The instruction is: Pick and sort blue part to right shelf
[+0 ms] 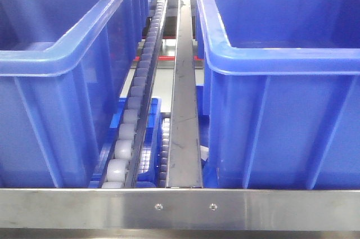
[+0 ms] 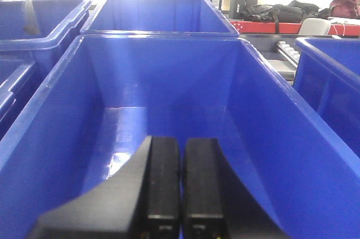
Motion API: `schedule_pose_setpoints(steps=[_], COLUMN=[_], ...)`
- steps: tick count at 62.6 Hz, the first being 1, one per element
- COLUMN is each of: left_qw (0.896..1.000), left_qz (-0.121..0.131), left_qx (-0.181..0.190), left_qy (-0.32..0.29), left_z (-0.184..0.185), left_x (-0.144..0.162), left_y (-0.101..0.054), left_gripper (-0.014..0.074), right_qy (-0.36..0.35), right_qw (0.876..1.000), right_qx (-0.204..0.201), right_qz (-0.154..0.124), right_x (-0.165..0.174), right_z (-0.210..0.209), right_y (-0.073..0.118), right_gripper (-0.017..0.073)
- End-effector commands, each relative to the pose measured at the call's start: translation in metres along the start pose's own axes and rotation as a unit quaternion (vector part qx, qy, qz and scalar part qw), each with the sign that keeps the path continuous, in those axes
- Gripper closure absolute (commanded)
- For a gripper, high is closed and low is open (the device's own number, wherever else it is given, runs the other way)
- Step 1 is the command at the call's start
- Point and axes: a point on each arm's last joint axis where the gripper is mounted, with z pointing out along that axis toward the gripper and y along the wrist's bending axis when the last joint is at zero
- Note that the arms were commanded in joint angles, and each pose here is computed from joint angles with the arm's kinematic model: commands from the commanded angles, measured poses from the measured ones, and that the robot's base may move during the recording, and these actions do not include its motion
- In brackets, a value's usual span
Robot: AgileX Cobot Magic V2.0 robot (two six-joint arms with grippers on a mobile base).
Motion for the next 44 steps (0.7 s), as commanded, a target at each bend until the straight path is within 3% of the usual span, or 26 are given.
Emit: schedule_pose_setpoints(steps=[1, 26, 30, 35, 40, 44], left_qw=[0.999, 0.999, 0.997, 0.995, 0.991, 0.991], left_qz=[-0.006, 0.002, 0.029, 0.023, 0.042, 0.027], left_qx=[-0.006, -0.01, -0.027, -0.042, -0.057, -0.06], left_qy=[-0.047, -0.044, -0.063, -0.091, -0.115, -0.114], left_z=[-0.001, -0.001, -0.002, -0.004, -0.007, -0.009], left_x=[-0.016, -0.012, -0.007, 0.003, 0.016, 0.029], left_y=[0.001, 0.001, 0.004, 0.007, 0.009, 0.011], left_gripper=[0.047, 0.047, 0.047, 0.047, 0.047, 0.047], right_qy=[-0.069, -0.069, -0.069, -0.069, -0.069, -0.069], right_qw=[0.998, 0.998, 0.998, 0.998, 0.998, 0.998], right_qx=[-0.004, -0.004, -0.004, -0.004, -0.004, -0.004], right_qz=[-0.003, -0.003, -0.003, -0.003, -0.003, -0.003], right_x=[-0.017, -0.017, -0.017, -0.017, -0.017, -0.017], right_z=[-0.003, -0.003, -0.003, -0.003, -0.003, -0.003], right_y=[0.001, 0.001, 0.001, 0.001, 0.001, 0.001], right_gripper=[0.053, 0.053, 0.053, 0.053, 0.053, 0.053])
